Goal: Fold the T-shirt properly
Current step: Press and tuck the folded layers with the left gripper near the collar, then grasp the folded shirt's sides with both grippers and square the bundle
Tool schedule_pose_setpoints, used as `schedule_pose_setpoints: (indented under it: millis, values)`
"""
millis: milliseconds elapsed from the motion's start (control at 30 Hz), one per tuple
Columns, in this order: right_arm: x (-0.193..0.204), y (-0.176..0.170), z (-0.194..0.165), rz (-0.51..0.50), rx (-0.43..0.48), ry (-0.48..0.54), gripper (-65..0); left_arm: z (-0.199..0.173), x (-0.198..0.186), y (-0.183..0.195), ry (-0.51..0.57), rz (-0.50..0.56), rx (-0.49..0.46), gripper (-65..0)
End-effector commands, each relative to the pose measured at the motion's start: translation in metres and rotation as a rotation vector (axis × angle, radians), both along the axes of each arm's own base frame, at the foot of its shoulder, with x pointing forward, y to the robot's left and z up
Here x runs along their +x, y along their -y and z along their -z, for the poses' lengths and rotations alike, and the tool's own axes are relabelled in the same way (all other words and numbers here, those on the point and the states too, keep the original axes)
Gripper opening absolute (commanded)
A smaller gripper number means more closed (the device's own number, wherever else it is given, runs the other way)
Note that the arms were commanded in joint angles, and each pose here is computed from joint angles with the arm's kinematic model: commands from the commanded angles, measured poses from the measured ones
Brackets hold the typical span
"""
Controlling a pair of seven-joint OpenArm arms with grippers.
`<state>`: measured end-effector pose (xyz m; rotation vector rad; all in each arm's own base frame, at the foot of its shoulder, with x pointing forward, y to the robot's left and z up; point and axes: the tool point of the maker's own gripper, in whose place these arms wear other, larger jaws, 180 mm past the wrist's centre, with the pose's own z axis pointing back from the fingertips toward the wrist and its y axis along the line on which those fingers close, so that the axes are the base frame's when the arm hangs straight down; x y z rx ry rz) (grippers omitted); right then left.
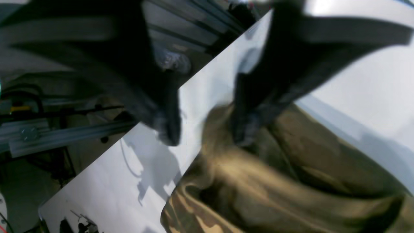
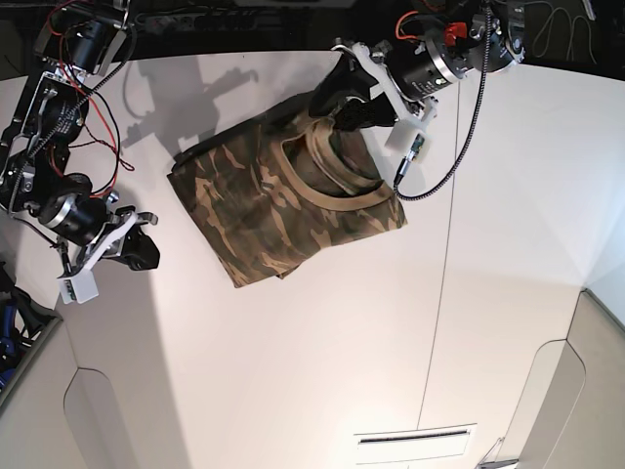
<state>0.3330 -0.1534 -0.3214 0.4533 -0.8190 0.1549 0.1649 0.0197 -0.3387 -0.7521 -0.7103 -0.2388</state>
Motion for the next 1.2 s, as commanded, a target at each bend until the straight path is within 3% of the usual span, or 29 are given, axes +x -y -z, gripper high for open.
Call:
schedule_pose_setpoints:
  millis: [0, 267, 600, 667, 900, 1033, 1167]
  values:
    - [0.010, -0.001, -0.017, -0.002, 0.013, 0.065, -65.0, -0.011, 0.003, 0.003, 0.036, 0.002, -0.029, -34.3]
    - [0.010, -0.002, -0.018, -0.004, 0.022, 0.068, -65.0, -0.017, 0.004, 0.006, 0.041, -0.002, -0.067, -34.3]
    - [0.008, -0.028, -0.033, -0.057, 0.160, 0.104, -65.0, -0.025, 0.013, 0.005, 0.087, -0.032, -0.096, -34.6]
    - [0.007, -0.039, -0.033, -0.075, 0.185, 0.103, -65.0, -0.027, 0.016, 0.005, 0.096, -0.031, -0.095, -37.9]
    - [0.002, -0.096, -0.034, -0.212, 0.225, 0.103, -65.0, -0.039, 0.009, 0.018, 0.128, 0.044, -0.163, -59.4]
    - [0.001, -0.123, -0.030, -0.282, 0.171, 0.121, -65.0, -0.042, 0.004, 0.031, 0.125, 0.080, -0.183, -60.5]
    - [-0.001, -0.144, -0.025, -0.345, 0.108, 0.130, -65.0, -0.032, -0.004, 0.048, 0.121, 0.137, -0.144, -60.5]
